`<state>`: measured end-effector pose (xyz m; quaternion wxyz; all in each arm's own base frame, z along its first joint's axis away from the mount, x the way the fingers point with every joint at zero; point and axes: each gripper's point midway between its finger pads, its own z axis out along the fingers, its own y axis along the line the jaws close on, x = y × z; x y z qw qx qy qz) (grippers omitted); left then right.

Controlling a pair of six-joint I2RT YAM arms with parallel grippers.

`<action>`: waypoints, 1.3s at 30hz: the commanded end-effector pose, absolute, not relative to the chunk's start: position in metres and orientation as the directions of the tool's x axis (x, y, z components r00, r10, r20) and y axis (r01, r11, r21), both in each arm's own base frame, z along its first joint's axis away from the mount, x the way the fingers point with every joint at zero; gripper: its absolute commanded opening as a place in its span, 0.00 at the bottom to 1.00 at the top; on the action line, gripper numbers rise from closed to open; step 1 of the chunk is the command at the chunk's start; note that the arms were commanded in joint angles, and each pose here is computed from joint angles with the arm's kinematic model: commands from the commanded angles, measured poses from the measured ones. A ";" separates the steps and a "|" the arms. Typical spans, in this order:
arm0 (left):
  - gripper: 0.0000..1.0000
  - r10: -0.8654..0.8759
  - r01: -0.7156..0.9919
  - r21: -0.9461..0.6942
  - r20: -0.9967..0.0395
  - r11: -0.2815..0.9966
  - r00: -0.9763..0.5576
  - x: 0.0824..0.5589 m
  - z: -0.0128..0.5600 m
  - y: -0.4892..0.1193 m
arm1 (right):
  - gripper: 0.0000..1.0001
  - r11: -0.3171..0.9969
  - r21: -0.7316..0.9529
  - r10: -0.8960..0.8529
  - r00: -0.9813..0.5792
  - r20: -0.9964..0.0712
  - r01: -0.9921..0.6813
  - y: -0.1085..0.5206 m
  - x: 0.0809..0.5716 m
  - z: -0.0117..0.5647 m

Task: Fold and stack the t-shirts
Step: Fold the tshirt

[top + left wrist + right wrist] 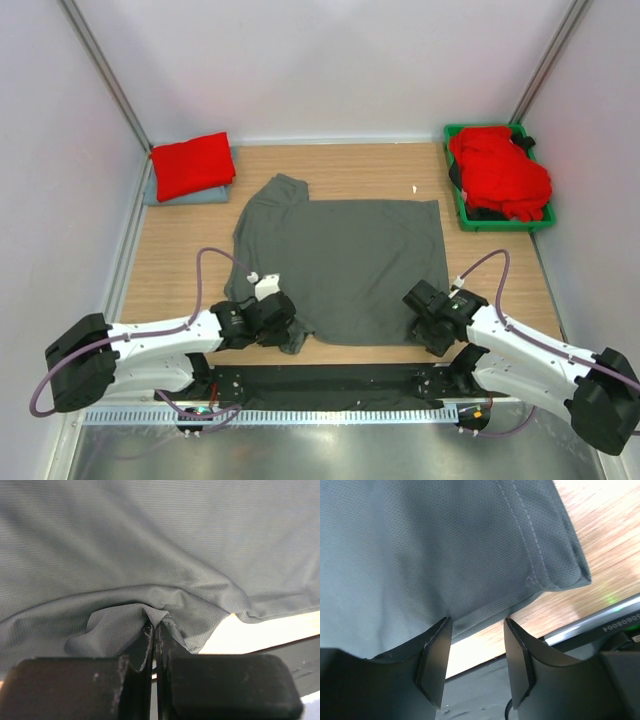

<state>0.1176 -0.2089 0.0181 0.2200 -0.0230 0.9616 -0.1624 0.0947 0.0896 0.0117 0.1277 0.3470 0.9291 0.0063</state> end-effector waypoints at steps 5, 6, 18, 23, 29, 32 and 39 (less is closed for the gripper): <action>0.00 -0.112 -0.006 -0.248 -0.415 0.969 -0.903 0.115 0.021 -0.173 | 0.50 0.700 0.198 0.712 -0.649 -0.269 0.686 0.092 0.108 0.012; 0.00 -0.116 -0.014 -0.242 -0.415 0.970 -0.902 0.114 0.023 -0.168 | 0.50 0.699 0.214 0.713 -0.645 -0.273 0.682 0.093 0.110 0.014; 0.00 -0.287 -0.214 -0.199 -0.502 0.956 -0.816 0.130 0.043 -0.114 | 0.50 0.707 0.196 0.705 -0.657 -0.267 0.680 0.092 0.107 0.006; 0.00 -0.470 -0.374 -0.285 -0.567 0.883 -0.677 0.146 0.065 -0.086 | 0.50 0.704 0.204 0.709 -0.655 -0.262 0.680 0.093 0.106 0.006; 0.00 -0.548 -0.431 -0.346 -0.616 0.833 -0.565 0.152 0.080 -0.067 | 0.46 0.697 0.212 0.715 -0.647 -0.264 0.685 0.092 0.106 0.006; 0.00 -0.553 -0.429 -0.354 -0.618 0.831 -0.559 0.153 0.081 -0.067 | 0.42 0.697 0.207 0.716 -0.649 -0.258 0.686 0.092 0.104 0.001; 0.00 -0.533 -0.430 -0.324 -0.619 0.843 -0.577 0.153 0.079 -0.067 | 0.23 0.703 0.218 0.711 -0.653 -0.262 0.677 0.093 0.105 0.001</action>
